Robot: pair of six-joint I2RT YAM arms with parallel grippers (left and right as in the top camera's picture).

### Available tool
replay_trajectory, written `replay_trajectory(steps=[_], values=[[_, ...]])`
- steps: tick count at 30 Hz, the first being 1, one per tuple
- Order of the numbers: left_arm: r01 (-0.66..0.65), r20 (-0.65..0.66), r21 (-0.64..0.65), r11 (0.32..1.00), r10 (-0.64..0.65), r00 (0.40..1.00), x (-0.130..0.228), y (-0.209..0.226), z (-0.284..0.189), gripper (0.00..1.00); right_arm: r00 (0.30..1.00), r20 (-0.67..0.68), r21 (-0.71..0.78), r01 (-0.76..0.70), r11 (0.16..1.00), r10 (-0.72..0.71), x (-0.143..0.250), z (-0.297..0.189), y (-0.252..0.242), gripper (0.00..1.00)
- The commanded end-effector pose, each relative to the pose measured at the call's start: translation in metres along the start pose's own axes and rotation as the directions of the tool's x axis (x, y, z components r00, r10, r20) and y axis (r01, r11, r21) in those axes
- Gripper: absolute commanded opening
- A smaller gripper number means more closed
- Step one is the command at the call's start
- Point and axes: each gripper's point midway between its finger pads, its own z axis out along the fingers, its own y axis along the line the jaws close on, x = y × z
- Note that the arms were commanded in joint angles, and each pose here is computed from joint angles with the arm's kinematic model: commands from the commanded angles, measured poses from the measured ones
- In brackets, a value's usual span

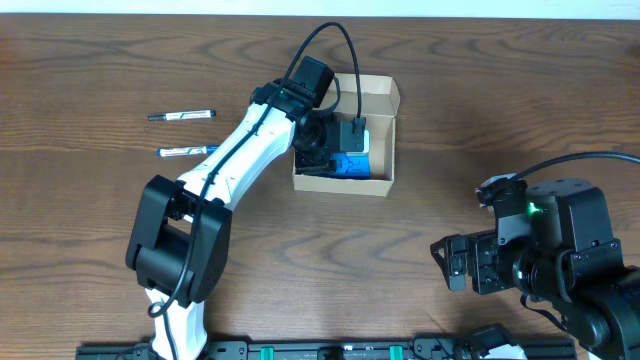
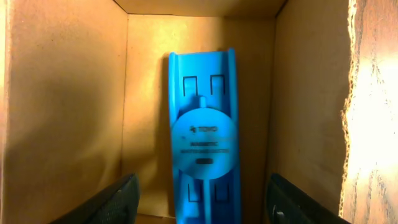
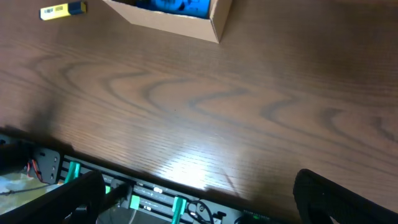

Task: Pack container
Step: 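Lower the blue duster into the box and open the left gripper, then move the left gripper back to the red stapler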

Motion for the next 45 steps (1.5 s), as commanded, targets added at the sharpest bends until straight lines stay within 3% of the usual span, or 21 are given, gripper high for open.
replay_trajectory(steps=[1, 5, 9, 14, 17, 19, 23, 24, 25, 26, 27, 28, 29, 34, 39, 40, 42, 43, 45], values=[[0.01, 0.017, 0.012, 1.0, -0.01, 1.0, -0.002, -0.002, -0.001, 0.65, 1.0, -0.002, -0.004, -0.018, 1.0, 0.018, 0.0, 0.0, 0.0, 0.99], [0.06, 0.05, -0.039, 0.997, -0.058, 0.997, -0.017, 0.009, -0.021, 0.66, 1.0, -0.002, -0.004, -0.018, 1.0, 0.018, 0.0, 0.0, 0.0, 0.99], [0.158, 0.105, -0.117, 0.981, -0.146, 0.984, -0.039, 0.024, -0.064, 0.75, 1.0, -0.002, -0.004, -0.018, 1.0, 0.018, 0.0, 0.0, 0.0, 0.99], [0.239, 0.131, -0.19, 0.952, -0.217, 0.967, -0.047, 0.028, -0.122, 0.73, 1.0, -0.002, -0.004, -0.018, 1.0, 0.018, 0.0, 0.0, 0.0, 0.99], [0.364, 0.142, -0.253, 0.897, -0.338, 0.931, -0.036, 0.03, -0.152, 0.71, 1.0, -0.002, -0.004, -0.018, 1.0, 0.018, 0.0, 0.0, 0.0, 0.99], [0.49, 0.172, -0.291, 0.822, -0.458, 0.872, -0.024, 0.034, -0.171, 0.72, 1.0, -0.002, -0.004, -0.018, 1.0, 0.018, 0.0, 0.0, 0.0, 0.99], [0.804, 0.31, -0.307, 0.508, -0.746, 0.59, 0.011, 0.047, -0.206, 0.72, 1.0, -0.002, -0.004, -0.018, 1.0, 0.018, 0.0, 0.0, 0.0, 0.99], [0.881, 0.354, -0.296, 0.369, -0.815, 0.46, 0.026, 0.051, -0.214, 0.72, 1.0, -0.002, -0.003, -0.018, 1.0, 0.018, 0.0, 0.0, 0.0, 0.99], [0.919, 0.379, -0.289, 0.269, -0.849, 0.368, 0.038, 0.054, -0.218, 0.72, 1.0, -0.001, -0.004, -0.017, 1.0, 0.017, 0.0, 0.0, 0.0, 0.99], [0.961, 0.417, -0.259, 0.097, -0.886, 0.202, 0.056, 0.055, -0.223, 0.74, 1.0, -0.002, -0.004, -0.018, 1.0, 0.018, 0.0, 0.0, 0.0, 0.99], [0.972, 0.43, -0.234, 0.029, -0.893, 0.13, 0.062, 0.055, -0.224, 0.79, 1.0, -0.002, -0.003, -0.018, 1.0, 0.018, 0.0, 0.0, 0.0, 0.99], [0.98, 0.435, -0.199, -0.025, -0.898, 0.066, 0.066, 0.055, -0.224, 0.9, 1.0, -0.002, -0.004, -0.018, 1.0, 0.018, 0.0, 0.0, 0.0, 0.99], [0.984, 0.427, -0.173, -0.032, -0.903, 0.046, 0.066, 0.053, -0.224, 0.95, 1.0, -0.002, -0.003, -0.018, 1.0, 0.018, 0.0, 0.0, 0.0, 0.99], [0.983, 0.429, -0.179, -0.045, -0.903, 0.037, 0.075, 0.054, -0.226, 0.96, 1.0, -0.002, -0.004, -0.018, 1.0, 0.018, 0.0, 0.0, 0.0, 0.99], [0.98, 0.433, -0.097, -0.173, -0.894, -0.115, 0.069, 0.051, -0.223, 0.95, 1.0, -0.002, -0.003, -0.018, 1.0, 0.018, 0.0, 0.0, 0.0, 0.99], [0.969, 0.435, -0.094, -0.228, -0.885, -0.166, 0.073, 0.049, -0.222, 0.95, 1.0, -0.002, -0.004, -0.018, 1.0, 0.018, 0.0, 0.0, 0.0, 0.99], [0.883, 0.463, -0.099, -0.459, -0.807, -0.367, 0.093, 0.039, -0.223, 0.96, 1.0, -0.002, -0.004, -0.018, 1.0, 0.018, 0.0, 0.0, 0.0, 0.99], [0.83, 0.483, -0.107, -0.547, -0.759, -0.437, 0.103, 0.034, -0.225, 0.96, 1.0, -0.002, -0.004, -0.018, 1.0, 0.018, 0.0, 0.0, 0.0, 0.99], [0.742, 0.515, -0.107, -0.662, -0.675, -0.528, 0.115, 0.027, -0.227, 0.96, 1.0, -0.002, -0.004, -0.018, 1.0, 0.018, 0.0, 0.0, 0.0, 0.99]])
